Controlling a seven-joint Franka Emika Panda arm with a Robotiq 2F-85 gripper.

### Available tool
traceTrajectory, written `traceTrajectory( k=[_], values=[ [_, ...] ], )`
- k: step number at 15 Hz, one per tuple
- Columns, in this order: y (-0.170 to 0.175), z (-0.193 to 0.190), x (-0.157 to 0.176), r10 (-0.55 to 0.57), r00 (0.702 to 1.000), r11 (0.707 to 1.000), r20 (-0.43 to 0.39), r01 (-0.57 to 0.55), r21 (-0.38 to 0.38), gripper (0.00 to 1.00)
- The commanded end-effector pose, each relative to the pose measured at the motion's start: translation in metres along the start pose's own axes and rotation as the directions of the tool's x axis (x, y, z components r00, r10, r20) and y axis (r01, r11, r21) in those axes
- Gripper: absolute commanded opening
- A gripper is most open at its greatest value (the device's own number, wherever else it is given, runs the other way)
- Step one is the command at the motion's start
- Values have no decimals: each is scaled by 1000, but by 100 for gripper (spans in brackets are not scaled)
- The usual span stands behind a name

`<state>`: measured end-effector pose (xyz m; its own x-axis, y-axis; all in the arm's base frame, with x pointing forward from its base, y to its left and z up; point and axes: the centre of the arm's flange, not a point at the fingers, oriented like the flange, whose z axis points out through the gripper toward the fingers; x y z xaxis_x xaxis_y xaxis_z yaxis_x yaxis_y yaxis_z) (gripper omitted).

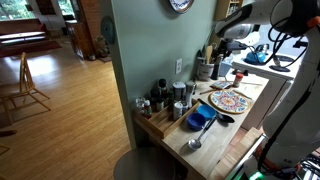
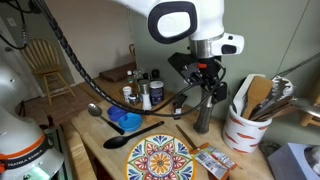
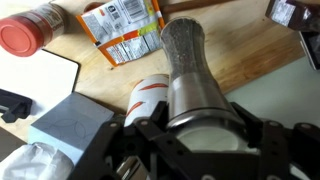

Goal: Move the spice bottle to the right

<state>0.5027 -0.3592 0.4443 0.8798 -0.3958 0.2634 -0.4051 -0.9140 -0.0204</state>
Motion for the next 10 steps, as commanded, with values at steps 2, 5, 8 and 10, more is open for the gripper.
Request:
traceTrajectory(
  k=[2,5,8,10],
  values=[
    [3,18,-18,-34,999,995,-26,37,91,38],
    [-16,30,-19,-58,997,993,-43,62,99,38],
    [-30,44,-17,-81,993,995,-87,85,50,38],
    [-34,53,-16,-91,989,995,-113,95,24,38]
  ],
)
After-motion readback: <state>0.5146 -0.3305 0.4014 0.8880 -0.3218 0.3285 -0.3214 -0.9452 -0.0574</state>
